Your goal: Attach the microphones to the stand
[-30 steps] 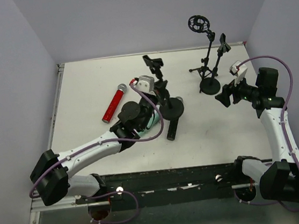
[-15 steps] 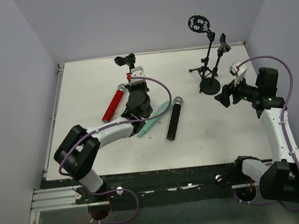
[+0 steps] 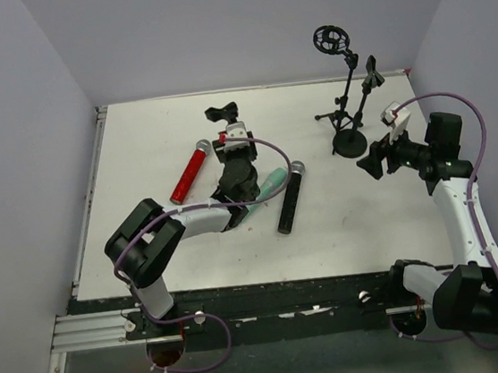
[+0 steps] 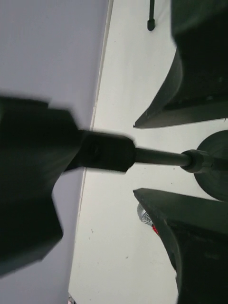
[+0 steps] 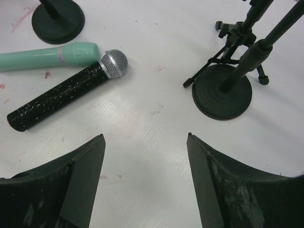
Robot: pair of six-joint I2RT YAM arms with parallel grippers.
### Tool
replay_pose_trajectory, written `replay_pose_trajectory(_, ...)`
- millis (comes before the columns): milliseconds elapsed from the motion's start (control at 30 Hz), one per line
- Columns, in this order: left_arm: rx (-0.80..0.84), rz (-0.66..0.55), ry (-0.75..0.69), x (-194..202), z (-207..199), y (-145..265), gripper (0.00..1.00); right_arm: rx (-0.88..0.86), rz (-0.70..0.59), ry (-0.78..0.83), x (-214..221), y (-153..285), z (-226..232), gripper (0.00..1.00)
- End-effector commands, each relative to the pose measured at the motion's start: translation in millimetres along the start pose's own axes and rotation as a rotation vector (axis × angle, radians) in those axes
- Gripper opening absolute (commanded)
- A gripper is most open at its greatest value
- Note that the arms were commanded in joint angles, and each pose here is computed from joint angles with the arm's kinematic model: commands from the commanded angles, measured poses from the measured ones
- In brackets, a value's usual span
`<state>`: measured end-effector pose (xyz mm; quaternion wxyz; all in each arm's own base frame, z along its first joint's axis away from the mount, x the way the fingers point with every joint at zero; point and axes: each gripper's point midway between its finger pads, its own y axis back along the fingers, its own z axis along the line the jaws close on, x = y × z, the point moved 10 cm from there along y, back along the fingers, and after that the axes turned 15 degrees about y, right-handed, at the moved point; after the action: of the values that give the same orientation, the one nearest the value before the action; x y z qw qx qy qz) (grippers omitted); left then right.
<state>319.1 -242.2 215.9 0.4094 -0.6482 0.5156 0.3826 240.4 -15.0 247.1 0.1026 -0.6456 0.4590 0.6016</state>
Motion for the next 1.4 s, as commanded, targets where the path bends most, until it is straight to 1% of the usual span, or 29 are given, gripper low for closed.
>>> replay_pose_trajectory(0,0.050,0.033,0.123,-5,-1,17,0.68,-0.035,-0.001,-0.016,5,-1,4,0.78)
replay_pose_trajectory(67,0.066,0.064,0.143,-6,4,24,0.76,-0.038,-0.002,-0.016,6,-2,4,0.78)
replay_pose_trajectory(100,0.081,0.082,0.146,-7,6,28,0.81,-0.040,-0.003,-0.017,6,-2,4,0.78)
replay_pose_trajectory(167,0.137,0.142,0.152,-11,10,39,0.88,-0.042,0.000,-0.020,7,-2,4,0.78)
replay_pose_trajectory(233,0.239,0.220,0.152,-23,14,51,0.94,-0.045,-0.002,-0.018,7,-2,5,0.78)
replay_pose_trajectory(300,0.359,0.329,0.135,-29,23,66,0.96,-0.050,-0.004,-0.017,7,-2,5,0.78)
replay_pose_trajectory(367,0.532,0.420,0.145,-34,37,83,0.97,-0.049,-0.004,-0.016,6,-2,5,0.78)
replay_pose_trajectory(500,0.784,0.546,0.222,-36,77,101,0.98,-0.055,-0.009,-0.013,5,-2,5,0.78)
replay_pose_trajectory(567,0.807,0.540,0.206,-35,87,99,0.98,-0.066,-0.013,-0.017,6,-2,6,0.78)
replay_pose_trajectory(600,0.844,0.510,0.191,-35,86,96,0.96,-0.070,-0.016,-0.016,5,-3,6,0.78)
replay_pose_trajectory(633,0.884,0.466,0.196,-38,85,90,0.90,-0.073,-0.017,-0.020,5,-3,6,0.78)
replay_pose_trajectory(667,0.920,0.449,0.205,-36,86,84,0.86,-0.075,-0.017,-0.019,5,-3,6,0.78)
replay_pose_trajectory(700,0.954,0.396,0.216,-38,88,76,0.83,-0.076,-0.017,-0.017,6,-3,6,0.78)
replay_pose_trajectory(733,0.987,0.374,0.229,-35,91,69,0.83,-0.078,-0.016,-0.020,6,-3,7,0.78)
replay_pose_trajectory(767,1.043,0.289,0.241,-42,93,61,0.82,-0.078,-0.016,-0.018,5,-2,7,0.78)
replay_pose_trajectory(800,1.055,0.268,0.261,-37,101,51,0.82,-0.082,-0.019,-0.019,6,-2,8,0.78)
replay_pose_trajectory(833,1.122,0.221,0.280,-41,103,45,0.81,-0.083,-0.020,-0.018,5,-2,8,0.78)
replay_pose_trajectory(867,1.117,0.269,0.318,-38,107,32,0.80,-0.081,-0.021,-0.015,5,-2,8,0.78)
replay_pose_trajectory(900,1.170,0.313,0.321,-37,104,21,0.74,-0.084,-0.024,-0.016,5,-2,8,0.78)
replay_pose_trajectory(933,1.180,0.324,0.323,-36,103,14,0.72,-0.086,-0.024,-0.015,5,-2,8,0.78)
replay_pose_trajectory(1100,1.179,0.274,0.266,-33,100,-7,0.74,-0.088,-0.020,-0.013,5,-2,8,0.78)
replay_pose_trajectory(1233,1.221,0.276,0.242,-30,95,-16,0.73,-0.097,-0.018,-0.015,6,-4,7,0.78)
replay_pose_trajectory(1367,1.220,0.280,0.229,-25,92,-26,0.72,-0.100,-0.015,-0.018,7,-4,7,0.78)
